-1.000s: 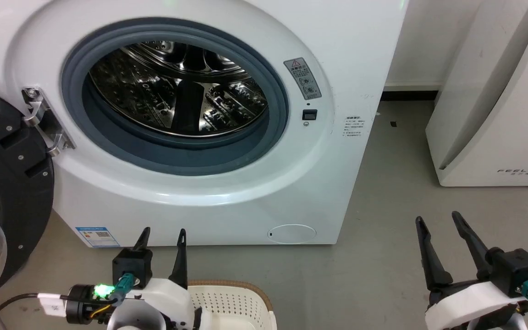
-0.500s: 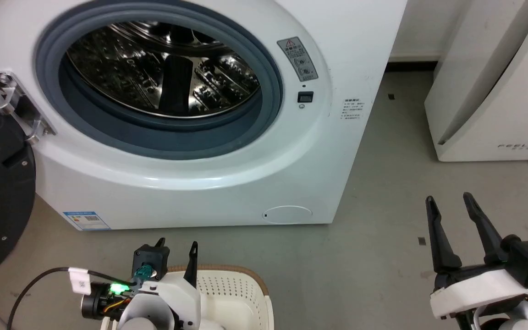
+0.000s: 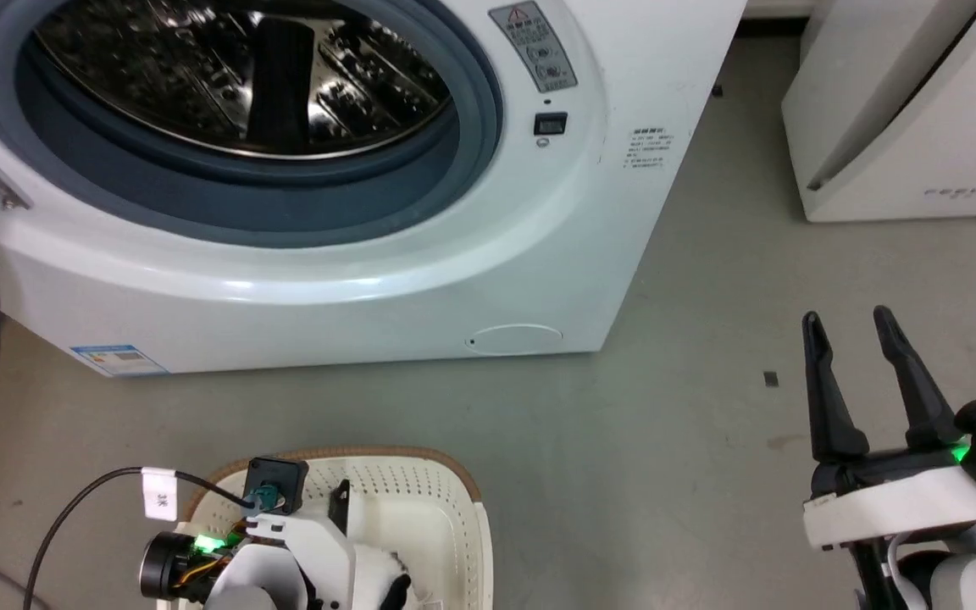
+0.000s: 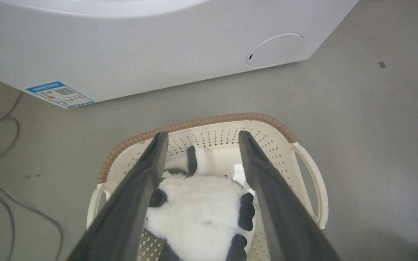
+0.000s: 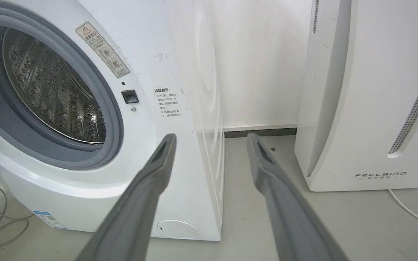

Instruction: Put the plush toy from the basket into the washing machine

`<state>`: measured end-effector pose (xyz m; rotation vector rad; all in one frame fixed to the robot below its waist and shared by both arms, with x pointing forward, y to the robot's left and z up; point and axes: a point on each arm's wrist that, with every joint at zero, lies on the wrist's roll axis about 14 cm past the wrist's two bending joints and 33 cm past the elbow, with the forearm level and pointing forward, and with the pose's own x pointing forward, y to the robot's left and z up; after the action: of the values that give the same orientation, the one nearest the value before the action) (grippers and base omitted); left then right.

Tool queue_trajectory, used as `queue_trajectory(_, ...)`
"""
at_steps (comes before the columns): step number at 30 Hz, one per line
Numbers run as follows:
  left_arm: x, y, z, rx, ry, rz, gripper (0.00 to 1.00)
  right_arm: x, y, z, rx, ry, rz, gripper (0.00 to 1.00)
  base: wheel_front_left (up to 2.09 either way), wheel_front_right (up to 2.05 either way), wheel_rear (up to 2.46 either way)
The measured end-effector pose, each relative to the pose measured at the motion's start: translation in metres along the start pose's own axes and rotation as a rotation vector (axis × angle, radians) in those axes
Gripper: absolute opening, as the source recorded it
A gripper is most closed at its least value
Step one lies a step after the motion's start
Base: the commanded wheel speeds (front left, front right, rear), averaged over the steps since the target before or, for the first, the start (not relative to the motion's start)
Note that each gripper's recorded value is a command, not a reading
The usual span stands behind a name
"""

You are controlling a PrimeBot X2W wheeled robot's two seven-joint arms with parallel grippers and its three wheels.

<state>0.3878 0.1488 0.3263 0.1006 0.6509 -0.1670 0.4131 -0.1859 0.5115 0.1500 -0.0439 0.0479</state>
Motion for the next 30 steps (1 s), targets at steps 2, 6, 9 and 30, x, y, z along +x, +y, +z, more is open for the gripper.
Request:
queue_trajectory(2, 0.005, -0.003, -0.011, 0.007, 0.045, -0.011, 1.00, 0.004, -0.002, -0.003, 0.003, 0.002, -0.005, 1.00, 0.00, 0.00, 0.00)
queue_trajectory(6, 0.014, -0.007, -0.035, 0.026, 0.147, -0.034, 1.00, 0.012, -0.005, -0.009, 0.012, 0.008, -0.011, 1.00, 0.00, 0.00, 0.00)
queue_trajectory(9, 0.021, -0.009, -0.049, 0.041, 0.203, -0.047, 1.00, 0.019, -0.007, -0.014, 0.011, 0.011, -0.014, 1.00, 0.00, 0.00, 0.00)
queue_trajectory(30, 0.056, -0.015, -0.133, 0.108, 0.519, -0.117, 1.00, 0.059, -0.018, -0.062, 0.056, 0.043, -0.032, 1.00, 0.00, 0.00, 0.00)
